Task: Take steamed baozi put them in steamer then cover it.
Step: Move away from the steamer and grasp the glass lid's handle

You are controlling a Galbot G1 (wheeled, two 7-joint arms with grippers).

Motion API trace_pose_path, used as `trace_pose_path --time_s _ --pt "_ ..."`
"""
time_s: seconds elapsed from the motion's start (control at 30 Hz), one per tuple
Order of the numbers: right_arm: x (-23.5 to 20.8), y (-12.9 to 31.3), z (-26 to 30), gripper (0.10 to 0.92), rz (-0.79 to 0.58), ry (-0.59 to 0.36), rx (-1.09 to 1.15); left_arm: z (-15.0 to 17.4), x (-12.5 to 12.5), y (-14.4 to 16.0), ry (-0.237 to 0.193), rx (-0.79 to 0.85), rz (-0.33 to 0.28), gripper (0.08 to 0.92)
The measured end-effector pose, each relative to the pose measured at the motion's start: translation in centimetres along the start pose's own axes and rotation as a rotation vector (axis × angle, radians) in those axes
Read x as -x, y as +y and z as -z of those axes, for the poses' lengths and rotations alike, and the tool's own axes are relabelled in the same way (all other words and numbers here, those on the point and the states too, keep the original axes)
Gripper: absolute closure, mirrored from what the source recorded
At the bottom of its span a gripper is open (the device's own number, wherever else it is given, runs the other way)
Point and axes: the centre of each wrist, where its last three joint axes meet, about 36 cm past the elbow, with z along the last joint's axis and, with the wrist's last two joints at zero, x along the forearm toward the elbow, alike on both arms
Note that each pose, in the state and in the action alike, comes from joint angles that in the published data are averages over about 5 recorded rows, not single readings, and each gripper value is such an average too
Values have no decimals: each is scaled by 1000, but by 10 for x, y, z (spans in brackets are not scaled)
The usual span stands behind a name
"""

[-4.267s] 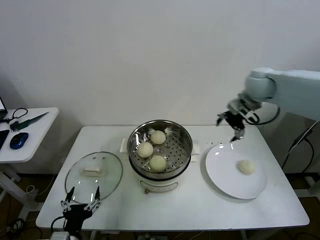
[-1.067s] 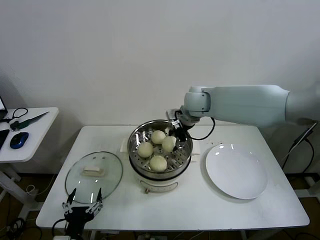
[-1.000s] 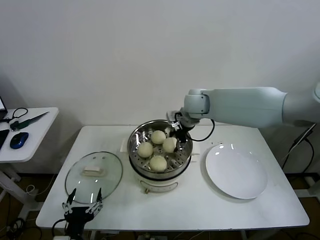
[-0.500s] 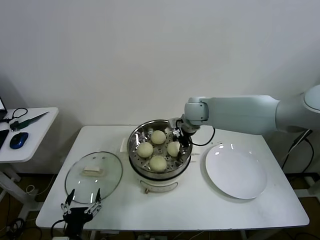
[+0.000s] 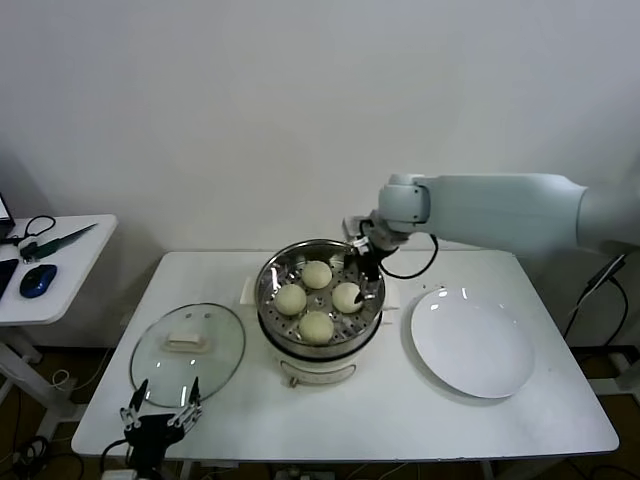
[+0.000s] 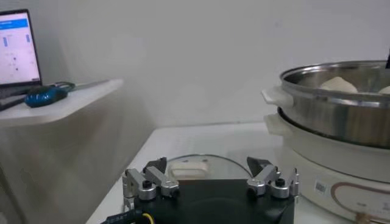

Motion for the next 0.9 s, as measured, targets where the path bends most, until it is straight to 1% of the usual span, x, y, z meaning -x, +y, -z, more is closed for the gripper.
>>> trace_pose_path --time_s 0.1,0.23,0.47,0.57,0.67,0.8,0.9 --pt "-20 0 -11 199 -79 -75 71 3 0 0 3 -3 -4 177" --pt "-41 7 -37 200 -237 -191 185 6 1 0 7 1 -19 177" --pt "-52 47 -101 200 -531 -369 426 8 8 0 18 16 -36 177" --pt "-48 74 -131 200 -631 -427 527 9 12 0 16 23 -47 177" --pt "-38 102 -153 200 -705 -470 601 9 16 2 10 33 -55 177" --pt "-22 132 -166 200 -781 -543 649 9 24 7 -5 56 -55 177" --pt "-6 152 -170 200 -832 -621 673 8 30 12 -16 80 -52 177"
